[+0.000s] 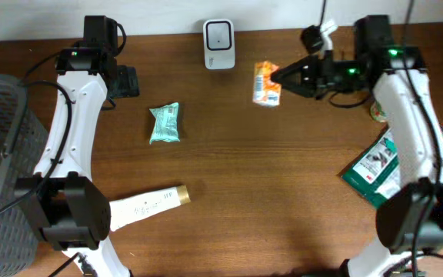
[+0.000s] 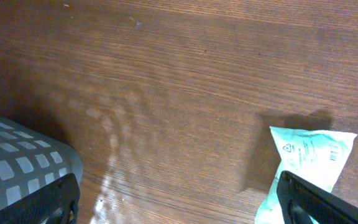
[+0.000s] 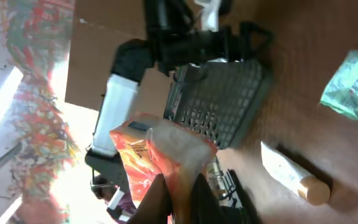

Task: Scan the item barcode
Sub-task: 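Raise the orange packet to the scanner window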

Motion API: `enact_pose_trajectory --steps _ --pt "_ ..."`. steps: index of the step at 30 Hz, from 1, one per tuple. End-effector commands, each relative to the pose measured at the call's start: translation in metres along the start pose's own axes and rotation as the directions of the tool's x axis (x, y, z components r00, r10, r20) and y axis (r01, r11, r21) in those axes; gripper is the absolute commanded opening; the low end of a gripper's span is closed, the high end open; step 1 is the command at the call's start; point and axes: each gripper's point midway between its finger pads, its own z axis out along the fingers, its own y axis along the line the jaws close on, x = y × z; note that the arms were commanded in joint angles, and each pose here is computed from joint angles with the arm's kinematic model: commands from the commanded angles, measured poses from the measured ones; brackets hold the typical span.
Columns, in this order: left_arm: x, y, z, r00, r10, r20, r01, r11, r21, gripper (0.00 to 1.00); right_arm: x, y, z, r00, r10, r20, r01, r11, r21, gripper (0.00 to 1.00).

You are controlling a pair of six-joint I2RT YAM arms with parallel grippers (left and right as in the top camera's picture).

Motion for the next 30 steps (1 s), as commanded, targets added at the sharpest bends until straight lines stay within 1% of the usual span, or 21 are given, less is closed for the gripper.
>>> enact_pose_trajectory --steps 1,6,7,8,9,10,11,12,14,15,16,17,18,19,21,23,25,27,30 --pt "-0.005 0.005 -0.009 1.0 -0.008 0.024 0.008 1.0 -0.005 0.99 0.006 0.029 -0.003 0.998 -0.063 0.007 0.064 0.998 -0.026 0.04" --pt "-0.005 0.005 -0.009 1.0 -0.008 0.024 0.008 1.0 -0.005 0.99 0.007 0.032 -0.003 0.997 -0.071 0.007 0.072 0.997 -0.025 0.04" --pt "-0.005 0.005 -0.009 1.0 -0.008 0.024 0.008 1.0 -0.005 0.99 0.006 0.026 -0.002 0.996 -0.092 0.007 0.092 0.996 0.01 0.04" --pt "-0.005 0.005 -0.009 1.0 -0.008 0.024 0.008 1.0 -0.005 0.99 0.006 0.014 0.003 0.996 -0.092 -0.002 0.092 0.993 0.079 0.04" --pt "-0.005 0.005 -0.009 1.0 -0.008 0.024 0.008 1.0 -0.005 0.99 0.007 -0.008 0.013 0.998 -0.057 -0.016 0.059 0.976 0.21 0.04" --pt "-0.005 0.005 -0.009 1.0 -0.008 0.024 0.008 1.0 -0.005 0.99 0.006 -0.022 0.022 0.998 -0.052 -0.023 0.056 0.953 0.299 0.04" --pt "-0.005 0.005 -0.009 1.0 -0.008 0.024 0.008 1.0 -0.005 0.99 0.001 -0.036 0.032 0.998 -0.063 -0.016 0.064 0.903 0.425 0.04" --pt "-0.005 0.005 -0.009 1.0 -0.008 0.024 0.008 1.0 -0.005 0.99 -0.005 -0.04 0.035 0.996 -0.085 -0.005 0.077 0.869 0.488 0.04" --pt "-0.005 0.005 -0.009 1.0 -0.008 0.024 0.008 1.0 -0.005 0.99 -0.035 -0.036 0.035 0.976 -0.219 0.02 0.146 0.713 0.685 0.04" --pt "-0.005 0.005 -0.009 1.0 -0.008 0.024 0.008 1.0 -0.005 0.99 -0.053 -0.039 0.031 0.956 -0.293 0.028 0.162 0.604 0.78 0.04" --pt "-0.005 0.005 -0.009 1.0 -0.008 0.024 0.008 1.0 -0.005 0.99 -0.075 -0.043 0.031 0.911 -0.412 -0.005 0.219 0.473 0.853 0.04" --pt "-0.005 0.005 -0.009 1.0 -0.008 0.025 0.008 1.0 -0.005 0.99 -0.093 -0.049 0.029 0.871 -0.491 -0.02 0.217 0.348 0.912 0.04" --pt "-0.005 0.005 -0.009 1.0 -0.008 0.024 0.008 1.0 -0.005 0.99 -0.117 -0.058 0.032 0.802 -0.59 -0.091 0.234 0.171 0.957 0.04" --pt "-0.005 0.005 -0.009 1.0 -0.008 0.024 0.008 1.0 -0.005 0.99 -0.134 -0.07 0.044 0.747 -0.646 -0.156 0.24 0.043 0.97 0.04" --pt "-0.005 0.005 -0.009 1.0 -0.008 0.024 0.008 1.0 -0.005 0.99 -0.162 -0.106 0.056 0.675 -0.685 -0.274 0.201 -0.187 0.962 0.04" --pt "-0.005 0.005 -0.009 1.0 -0.008 0.025 0.008 1.0 -0.005 0.99 -0.179 -0.146 0.078 0.596 -0.666 -0.448 0.314 -0.32 0.894 0.04" --pt "-0.005 0.005 -0.009 1.0 -0.008 0.024 0.008 1.0 -0.005 0.99 -0.191 -0.189 0.094 0.486 -0.597 -0.638 0.426 -0.476 0.77 0.04" --pt "-0.005 0.005 -0.009 1.0 -0.008 0.024 0.008 1.0 -0.005 0.99 -0.198 -0.223 0.106 0.412 -0.557 -0.721 0.463 -0.554 0.692 0.04" --pt "-0.005 0.005 -0.009 1.0 -0.008 0.024 0.008 1.0 -0.005 0.99 -0.208 -0.238 0.114 0.331 -0.55 -0.766 0.453 -0.62 0.641 0.04"
